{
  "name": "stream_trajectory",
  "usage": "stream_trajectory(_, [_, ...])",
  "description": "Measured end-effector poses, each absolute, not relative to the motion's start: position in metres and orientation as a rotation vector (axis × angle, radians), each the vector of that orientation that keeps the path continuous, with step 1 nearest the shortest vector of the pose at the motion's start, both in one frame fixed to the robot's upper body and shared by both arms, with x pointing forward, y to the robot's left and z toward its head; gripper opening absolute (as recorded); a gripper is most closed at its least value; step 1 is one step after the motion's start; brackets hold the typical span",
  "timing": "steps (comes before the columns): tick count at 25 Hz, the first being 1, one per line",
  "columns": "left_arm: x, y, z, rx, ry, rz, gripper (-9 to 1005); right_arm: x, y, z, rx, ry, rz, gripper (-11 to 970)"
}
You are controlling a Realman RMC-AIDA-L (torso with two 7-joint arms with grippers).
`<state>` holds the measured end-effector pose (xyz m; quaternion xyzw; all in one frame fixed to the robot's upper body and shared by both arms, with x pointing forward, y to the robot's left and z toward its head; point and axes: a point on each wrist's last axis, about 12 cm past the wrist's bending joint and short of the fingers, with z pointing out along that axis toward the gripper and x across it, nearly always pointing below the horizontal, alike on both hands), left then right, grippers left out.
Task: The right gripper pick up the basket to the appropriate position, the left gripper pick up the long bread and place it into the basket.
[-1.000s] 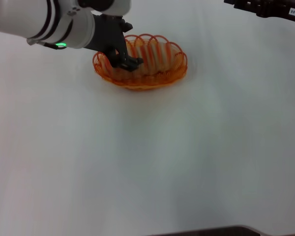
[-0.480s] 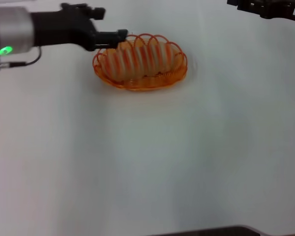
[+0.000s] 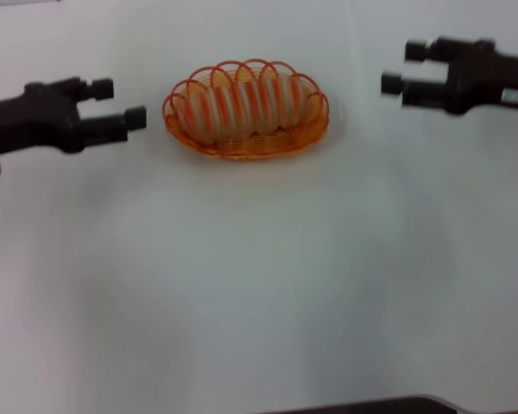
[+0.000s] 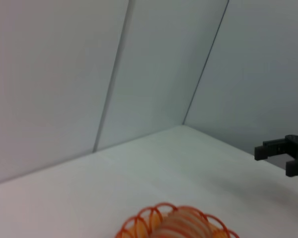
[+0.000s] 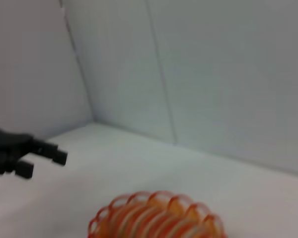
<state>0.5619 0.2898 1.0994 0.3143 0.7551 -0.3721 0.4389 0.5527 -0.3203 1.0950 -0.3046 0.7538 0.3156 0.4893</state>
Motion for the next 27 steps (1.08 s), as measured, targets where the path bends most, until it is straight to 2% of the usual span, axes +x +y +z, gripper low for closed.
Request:
stream_trajectory(4, [0.551, 0.298, 1.087, 0.805, 1.902, -0.923, 804, 0.537, -0.310, 1.076, -0.804, 1.842, 0.765, 754])
stream_trajectory(13, [0.527, 0.306, 1.065, 0.824, 1.969, -0.941, 800, 0.511, -0.308, 1.058, -0.815, 1.842, 0.816, 754])
stream_trajectory(27, [0.514, 0.301, 1.056, 0.834, 1.962, -0.998, 801, 0.506, -0.311, 1.049, -0.856, 1.875, 0.773, 754])
